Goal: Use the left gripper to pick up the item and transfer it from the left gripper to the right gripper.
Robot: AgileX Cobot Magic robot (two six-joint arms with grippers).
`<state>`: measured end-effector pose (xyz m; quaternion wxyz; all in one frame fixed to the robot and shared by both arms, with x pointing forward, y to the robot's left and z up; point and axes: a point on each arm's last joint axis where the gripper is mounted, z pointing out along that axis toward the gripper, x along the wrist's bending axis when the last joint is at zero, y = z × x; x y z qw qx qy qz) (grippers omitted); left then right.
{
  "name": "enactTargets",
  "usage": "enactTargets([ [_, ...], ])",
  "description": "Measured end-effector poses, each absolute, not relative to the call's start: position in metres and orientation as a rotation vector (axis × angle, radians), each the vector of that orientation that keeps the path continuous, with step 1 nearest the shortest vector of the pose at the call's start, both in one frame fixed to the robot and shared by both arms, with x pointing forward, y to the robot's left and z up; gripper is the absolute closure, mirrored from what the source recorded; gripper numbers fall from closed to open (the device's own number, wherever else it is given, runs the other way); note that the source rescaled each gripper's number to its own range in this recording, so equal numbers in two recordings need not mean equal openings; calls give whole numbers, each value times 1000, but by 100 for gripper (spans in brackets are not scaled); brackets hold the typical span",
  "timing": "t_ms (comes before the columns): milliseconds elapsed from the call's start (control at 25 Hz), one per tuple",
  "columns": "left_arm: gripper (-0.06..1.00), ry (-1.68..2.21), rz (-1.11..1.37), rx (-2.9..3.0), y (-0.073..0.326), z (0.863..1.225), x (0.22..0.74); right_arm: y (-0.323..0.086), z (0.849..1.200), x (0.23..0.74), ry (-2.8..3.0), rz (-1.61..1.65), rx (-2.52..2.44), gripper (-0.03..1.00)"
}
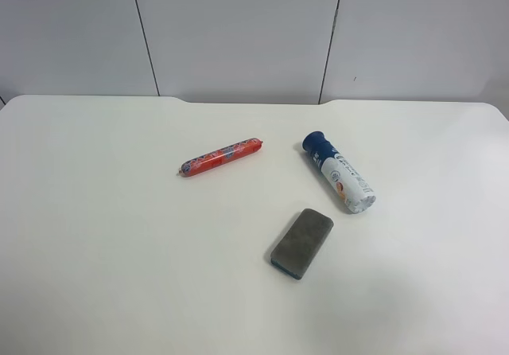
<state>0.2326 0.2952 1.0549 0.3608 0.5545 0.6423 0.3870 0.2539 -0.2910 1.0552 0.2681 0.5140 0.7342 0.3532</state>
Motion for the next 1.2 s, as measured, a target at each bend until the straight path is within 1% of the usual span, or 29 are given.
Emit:
enactTargets([
  [240,-5,1655,997,1429,295,1055,233,-294,1057,242,1883,1048,1323,-3],
  [720,-5,1655,997,1429,295,1055,233,-294,1057,241,1872,1049,1333,-3],
  [1200,-5,1655,998,1430,295,1055,233,-295,1057,231,1638,986,1444,-3],
])
